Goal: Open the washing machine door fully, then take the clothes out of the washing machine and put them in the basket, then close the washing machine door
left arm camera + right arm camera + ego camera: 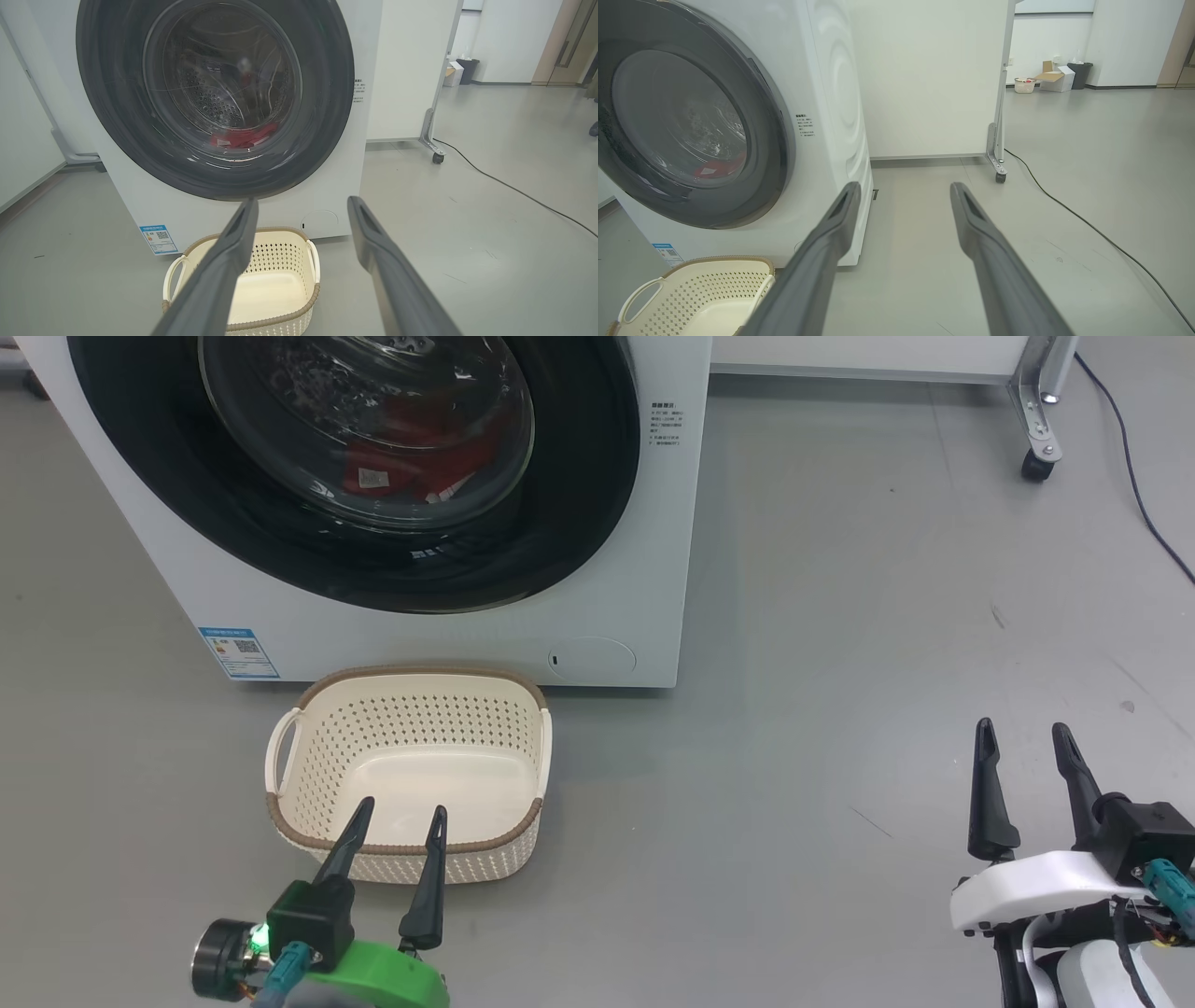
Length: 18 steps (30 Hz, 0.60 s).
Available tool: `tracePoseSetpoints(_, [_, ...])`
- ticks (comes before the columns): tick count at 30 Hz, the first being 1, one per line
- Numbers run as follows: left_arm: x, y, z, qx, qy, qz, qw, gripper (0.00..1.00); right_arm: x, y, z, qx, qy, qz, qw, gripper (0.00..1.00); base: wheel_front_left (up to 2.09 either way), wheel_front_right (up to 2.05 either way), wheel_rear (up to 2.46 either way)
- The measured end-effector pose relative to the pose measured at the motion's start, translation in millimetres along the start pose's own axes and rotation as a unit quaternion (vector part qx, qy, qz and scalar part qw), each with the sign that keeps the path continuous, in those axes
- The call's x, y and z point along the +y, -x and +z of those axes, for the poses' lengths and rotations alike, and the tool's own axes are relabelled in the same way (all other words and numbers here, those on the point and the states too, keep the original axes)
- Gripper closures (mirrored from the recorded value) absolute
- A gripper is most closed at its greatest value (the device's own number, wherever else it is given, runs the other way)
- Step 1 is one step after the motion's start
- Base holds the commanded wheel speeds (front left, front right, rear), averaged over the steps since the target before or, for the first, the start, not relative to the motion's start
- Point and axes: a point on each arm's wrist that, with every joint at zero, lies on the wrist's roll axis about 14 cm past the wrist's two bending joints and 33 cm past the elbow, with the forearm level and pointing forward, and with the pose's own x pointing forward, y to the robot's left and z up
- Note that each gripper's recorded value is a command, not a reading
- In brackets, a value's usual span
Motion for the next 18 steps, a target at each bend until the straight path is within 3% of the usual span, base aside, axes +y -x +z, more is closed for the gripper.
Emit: tracePoseSetpoints(18, [0.0, -0.1, -0.8, 0.002, 0.000, 0.002, 1.000, 0.00, 0.6, -0.9, 2.7, -0.006, 0.001, 0.001, 1.000, 0.00, 0.00, 0.00, 0.00])
